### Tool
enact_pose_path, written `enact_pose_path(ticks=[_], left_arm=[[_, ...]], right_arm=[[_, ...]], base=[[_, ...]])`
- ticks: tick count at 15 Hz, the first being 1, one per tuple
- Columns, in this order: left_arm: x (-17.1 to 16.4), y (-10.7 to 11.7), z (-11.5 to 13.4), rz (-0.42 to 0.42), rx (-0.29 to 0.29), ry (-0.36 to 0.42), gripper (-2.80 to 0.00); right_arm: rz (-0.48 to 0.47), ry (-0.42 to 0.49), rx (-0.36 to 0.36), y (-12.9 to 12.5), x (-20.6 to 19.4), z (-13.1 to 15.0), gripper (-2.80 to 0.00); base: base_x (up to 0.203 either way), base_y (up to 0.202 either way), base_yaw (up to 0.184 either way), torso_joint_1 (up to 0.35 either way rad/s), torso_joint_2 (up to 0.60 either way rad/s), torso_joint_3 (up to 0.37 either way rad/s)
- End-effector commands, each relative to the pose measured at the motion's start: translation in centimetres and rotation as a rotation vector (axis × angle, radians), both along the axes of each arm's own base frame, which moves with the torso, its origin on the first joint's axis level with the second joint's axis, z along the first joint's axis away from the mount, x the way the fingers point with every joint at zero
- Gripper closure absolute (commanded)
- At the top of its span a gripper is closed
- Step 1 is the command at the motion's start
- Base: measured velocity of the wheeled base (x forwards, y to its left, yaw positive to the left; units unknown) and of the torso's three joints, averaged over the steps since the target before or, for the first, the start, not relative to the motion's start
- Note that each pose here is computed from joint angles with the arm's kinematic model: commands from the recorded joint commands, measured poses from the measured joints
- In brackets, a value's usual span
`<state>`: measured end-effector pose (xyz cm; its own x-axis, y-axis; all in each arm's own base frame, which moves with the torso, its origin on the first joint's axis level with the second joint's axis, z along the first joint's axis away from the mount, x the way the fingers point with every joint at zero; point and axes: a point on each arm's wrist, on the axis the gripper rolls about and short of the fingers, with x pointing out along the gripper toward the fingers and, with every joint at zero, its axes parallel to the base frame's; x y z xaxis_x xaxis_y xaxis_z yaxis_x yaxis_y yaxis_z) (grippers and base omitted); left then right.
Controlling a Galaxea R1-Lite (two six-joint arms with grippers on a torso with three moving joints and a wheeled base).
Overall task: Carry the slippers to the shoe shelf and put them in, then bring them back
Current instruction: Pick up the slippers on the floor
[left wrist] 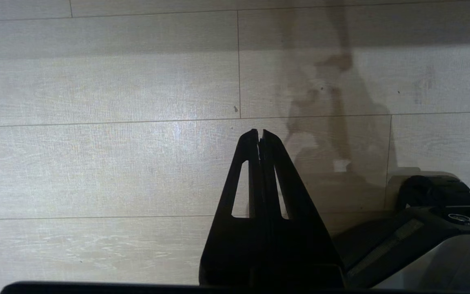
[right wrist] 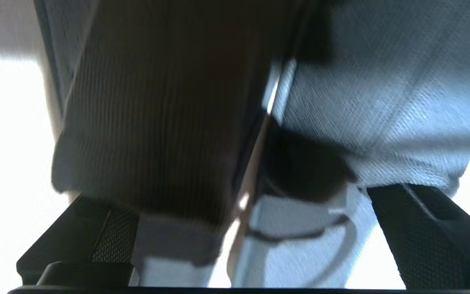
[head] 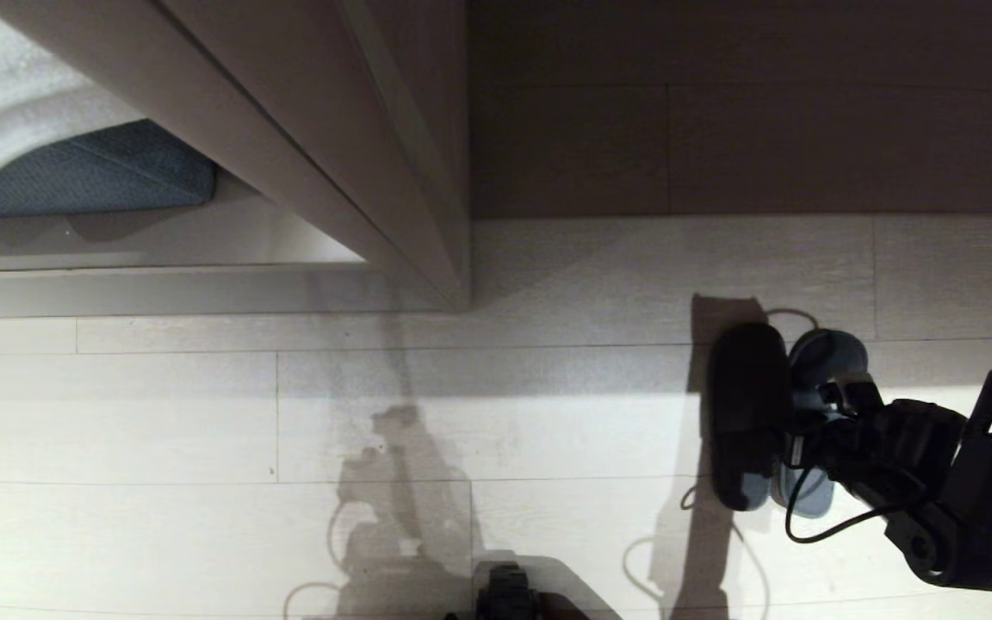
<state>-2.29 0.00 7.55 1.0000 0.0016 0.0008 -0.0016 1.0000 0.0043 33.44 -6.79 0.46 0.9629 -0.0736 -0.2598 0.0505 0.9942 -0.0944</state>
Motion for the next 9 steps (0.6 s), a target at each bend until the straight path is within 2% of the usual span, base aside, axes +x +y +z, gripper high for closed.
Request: enact_pose_path(ticks=[1,6,9], left_arm=[[0.0,0.0,0.0,0.0,0.0,0.001,0.0],[0.0,0.0,0.0,0.003,-0.006,0.004,0.0],[0.0,0.0,0.0,0.003,-0.006,0.004,0.0]], right_arm=[[0.011,-0.023,-0.007,0.2,0.7,0.0,-2.8],[0.03,-0.042,-0.01,0.9,1.6,-0.1,-2.8],[0.031,0.008,-0.018,1.7,-0.1,0.0,-2.8]], base=[[0.0,0.0,0.0,0.0,0.0,0.0],[0.0,0.0,0.0,0.0,0.0,0.0],[0.0,0.0,0.0,0.0,0.0,0.0]])
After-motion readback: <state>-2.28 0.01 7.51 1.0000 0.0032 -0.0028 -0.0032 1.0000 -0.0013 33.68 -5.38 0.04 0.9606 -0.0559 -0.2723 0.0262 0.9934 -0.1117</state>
